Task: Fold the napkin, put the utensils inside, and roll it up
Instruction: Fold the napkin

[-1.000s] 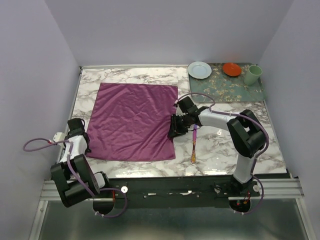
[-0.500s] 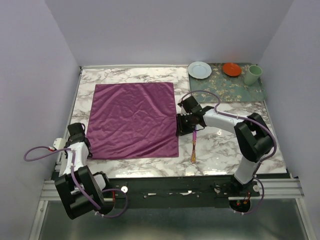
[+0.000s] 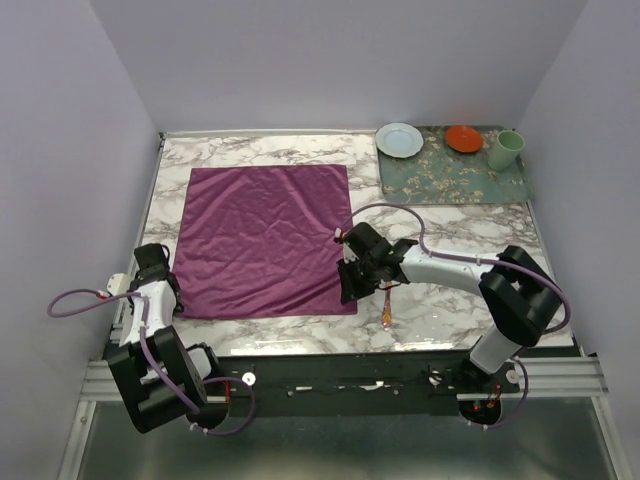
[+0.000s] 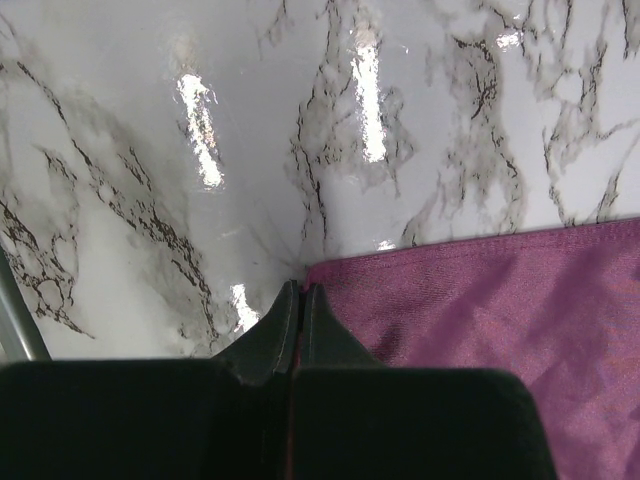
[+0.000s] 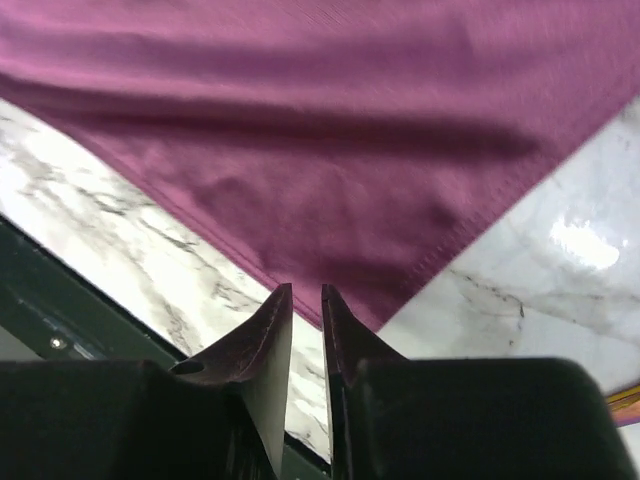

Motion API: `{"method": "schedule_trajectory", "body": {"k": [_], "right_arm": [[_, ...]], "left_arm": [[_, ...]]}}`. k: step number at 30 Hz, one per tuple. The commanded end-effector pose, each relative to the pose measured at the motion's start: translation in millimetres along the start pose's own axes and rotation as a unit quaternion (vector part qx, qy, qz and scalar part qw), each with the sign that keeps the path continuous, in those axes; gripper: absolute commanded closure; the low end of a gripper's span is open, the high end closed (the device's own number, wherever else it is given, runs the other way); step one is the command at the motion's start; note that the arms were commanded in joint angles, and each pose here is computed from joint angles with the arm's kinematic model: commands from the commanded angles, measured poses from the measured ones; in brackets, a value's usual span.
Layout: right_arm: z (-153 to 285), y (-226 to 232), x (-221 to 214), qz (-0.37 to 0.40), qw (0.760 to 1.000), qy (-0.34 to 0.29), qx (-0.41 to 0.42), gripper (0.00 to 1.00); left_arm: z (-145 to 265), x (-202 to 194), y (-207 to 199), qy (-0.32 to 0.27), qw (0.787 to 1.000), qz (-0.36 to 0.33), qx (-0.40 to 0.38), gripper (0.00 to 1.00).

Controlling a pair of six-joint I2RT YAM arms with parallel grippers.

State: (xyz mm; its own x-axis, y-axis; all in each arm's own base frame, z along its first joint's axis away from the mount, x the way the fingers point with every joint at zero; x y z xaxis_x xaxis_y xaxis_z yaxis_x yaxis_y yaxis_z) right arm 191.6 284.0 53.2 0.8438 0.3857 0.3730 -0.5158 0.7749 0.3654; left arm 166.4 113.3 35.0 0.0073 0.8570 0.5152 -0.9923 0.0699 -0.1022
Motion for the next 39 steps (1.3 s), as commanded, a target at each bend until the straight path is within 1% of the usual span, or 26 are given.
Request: {"method": "schedule_trajectory", "body": {"k": [1, 6, 9, 13, 15, 17, 23, 25, 26, 27, 29, 31, 32, 33, 34, 36, 37, 38, 39], "right_arm": [[-16, -22, -20, -0.014, 0.999, 0.014, -0.038, 0.77], [-25, -27, -51, -0.016, 0.998, 0.044, -0.037, 0.79], [-26, -30, -67, -0.016, 0.998, 0.051, -0.043, 0.79], [-17, -37, -65, -0.012, 0.997, 0.042, -0.068, 0.79], [-11, -36, -56, -0.004, 0.997, 0.032, -0.076, 0.79], [-5, -39, -56, -0.001, 0.995, 0.035, -0.089, 0.79], [11, -31, -47, 0.003, 0.997, 0.016, -0.082, 0.78], [17, -26, -35, 0.012, 0.997, 0.003, -0.08, 0.78], [20, -25, -30, 0.013, 0.997, -0.003, -0.081, 0.78], [24, -21, -24, 0.018, 0.997, -0.011, -0.076, 0.78], [35, -8, -6, 0.024, 0.997, -0.035, -0.057, 0.76], [44, 4, 6, 0.032, 0.998, -0.051, -0.037, 0.75], [52, 12, 20, 0.036, 0.996, -0.071, -0.028, 0.7], [56, 14, 26, 0.038, 0.996, -0.079, -0.023, 0.69], [60, 16, 34, 0.035, 0.995, -0.087, -0.015, 0.68], [71, 21, 53, 0.033, 0.994, -0.108, -0.001, 0.65], [76, 16, 61, 0.022, 0.993, -0.116, 0.007, 0.65], [81, 14, 66, 0.016, 0.992, -0.123, 0.012, 0.64], [88, 14, 75, 0.013, 0.991, -0.135, 0.018, 0.63]], "left_arm": [[2, 5, -6, -0.004, 1.0, 0.006, -0.009, 1.0], [7, 12, -7, -0.018, 1.0, 0.011, -0.015, 1.0], [12, 14, -8, -0.022, 0.999, 0.02, -0.026, 1.0], [16, 14, -8, -0.026, 0.998, 0.037, -0.041, 1.0], [18, 13, -9, -0.024, 0.998, 0.043, -0.05, 1.0], [24, 17, -15, -0.022, 0.997, 0.039, -0.063, 1.0], [35, 15, -32, -0.001, 0.994, 0.023, -0.103, 1.0], [39, 13, -38, -0.002, 0.993, 0.018, -0.117, 1.0], [44, 17, -43, -0.014, 0.992, 0.014, -0.126, 1.0], [50, 14, -49, -0.017, 0.99, 0.0, -0.139, 1.0], [62, 19, -59, -0.033, 0.987, -0.007, -0.157, 1.0], [75, 15, -71, -0.037, 0.981, -0.026, -0.187, 1.0], [84, 18, -79, -0.043, 0.978, -0.027, -0.201, 1.0], [90, 17, -85, -0.047, 0.975, -0.034, -0.213, 1.0], [98, 11, -93, -0.046, 0.971, -0.049, -0.23, 1.0], [114, 11, -112, -0.06, 0.962, -0.062, -0.258, 1.0], [124, 0, -122, -0.057, 0.955, -0.082, -0.278, 1.0], [130, 1, -134, -0.059, 0.952, -0.086, -0.286, 1.0], [142, -6, -147, -0.059, 0.944, -0.098, -0.31, 1.0]]}}
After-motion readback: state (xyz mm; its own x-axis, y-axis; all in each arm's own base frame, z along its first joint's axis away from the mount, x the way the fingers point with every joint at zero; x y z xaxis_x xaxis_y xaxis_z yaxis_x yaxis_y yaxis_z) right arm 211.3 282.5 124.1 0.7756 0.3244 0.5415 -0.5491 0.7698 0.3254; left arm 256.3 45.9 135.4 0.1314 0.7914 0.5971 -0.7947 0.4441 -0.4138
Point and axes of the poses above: each gripper's point midway between its finger pads, its own z axis back along the fingers, its own y axis along the line the jaws close on, x = y × z, the point moved 2 cm from there along z, back along the fingers, and after that the axes turned 2 degrees about z, right-handed, at the moved point
